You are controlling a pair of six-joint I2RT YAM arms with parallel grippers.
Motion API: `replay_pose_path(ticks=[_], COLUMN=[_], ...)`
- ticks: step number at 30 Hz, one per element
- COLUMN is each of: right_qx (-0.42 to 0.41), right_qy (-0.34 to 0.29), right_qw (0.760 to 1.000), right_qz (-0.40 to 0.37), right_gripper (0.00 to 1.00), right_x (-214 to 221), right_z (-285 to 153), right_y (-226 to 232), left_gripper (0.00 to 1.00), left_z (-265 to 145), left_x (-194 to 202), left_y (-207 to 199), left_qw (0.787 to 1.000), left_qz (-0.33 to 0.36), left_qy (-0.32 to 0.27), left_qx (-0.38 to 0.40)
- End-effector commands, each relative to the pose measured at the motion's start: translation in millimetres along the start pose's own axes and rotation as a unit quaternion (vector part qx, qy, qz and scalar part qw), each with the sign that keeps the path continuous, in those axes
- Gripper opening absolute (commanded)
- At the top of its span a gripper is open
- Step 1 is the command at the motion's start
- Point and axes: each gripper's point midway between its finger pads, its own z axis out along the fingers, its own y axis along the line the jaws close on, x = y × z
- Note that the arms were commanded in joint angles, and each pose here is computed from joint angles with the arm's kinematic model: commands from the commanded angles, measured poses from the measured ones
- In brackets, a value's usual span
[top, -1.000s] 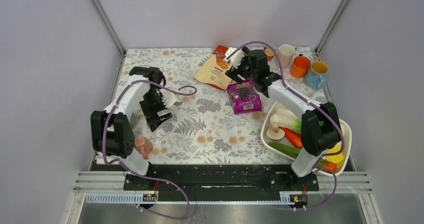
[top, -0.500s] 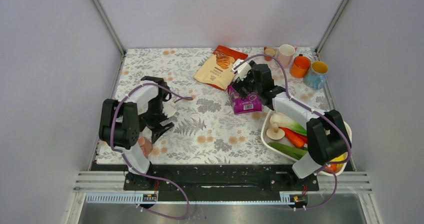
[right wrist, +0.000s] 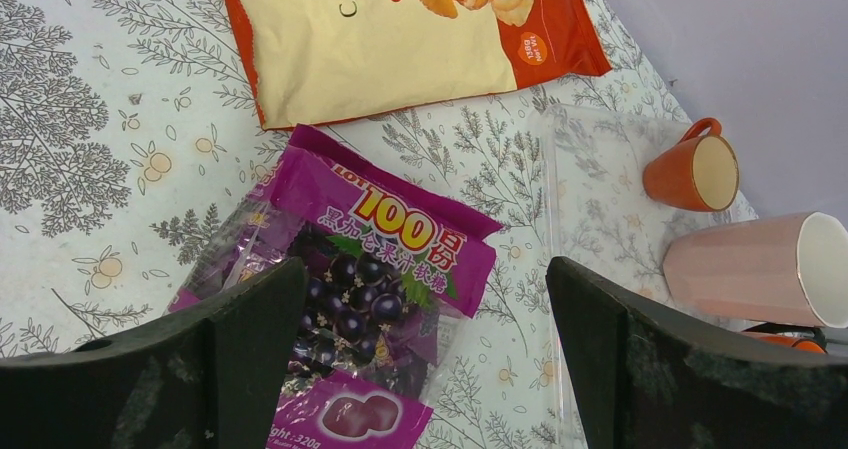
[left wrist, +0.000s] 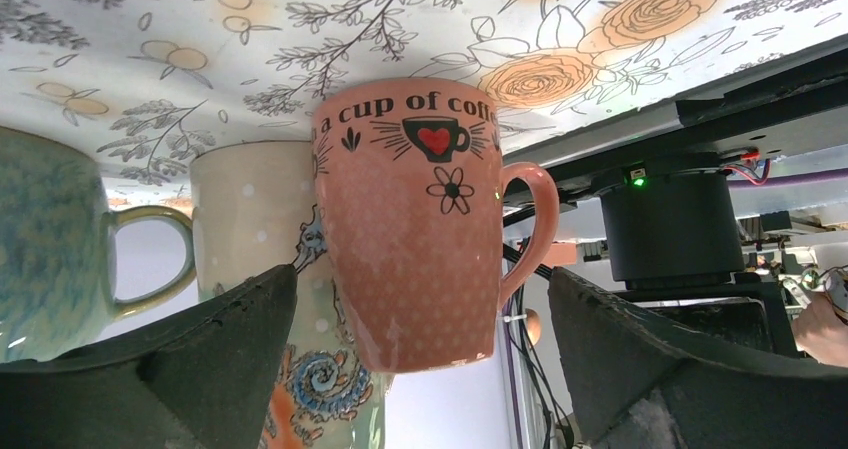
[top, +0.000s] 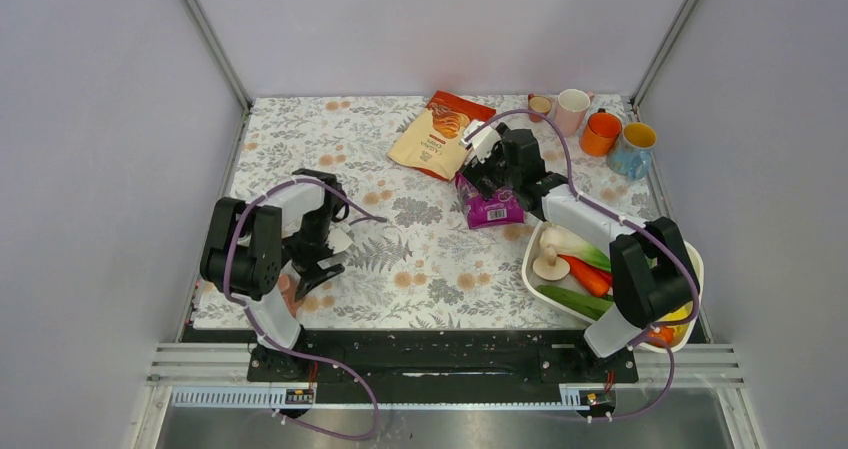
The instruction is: Turn the mug right side up
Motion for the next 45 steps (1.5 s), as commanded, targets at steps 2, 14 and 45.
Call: replay_pose_path(ticks=[2, 14, 45], right_qx=[0.016, 0.012, 0.041], right_qy=[-0.028, -0.021, -0.032], right_qw=[0.999, 1.000, 0.999], right_qz=[-0.007, -0.011, 0.000], right_gripper=[0.99, 0.99, 0.99], right_x=[-23, -20, -27], right_z=[1, 6, -8], right_y=[-9, -6, -18], left_gripper=[0.99, 0.98, 0.00], left_z=[9, 25, -48], left_x=[1, 1, -87], left_y=[0, 0, 9], left_qw=[1.000, 0.999, 0.983], left_qz=[0.009, 0.029, 0.001], left_qy=[0.013, 0.041, -0.180], left_qx=[-0.005, 0.000, 0.039])
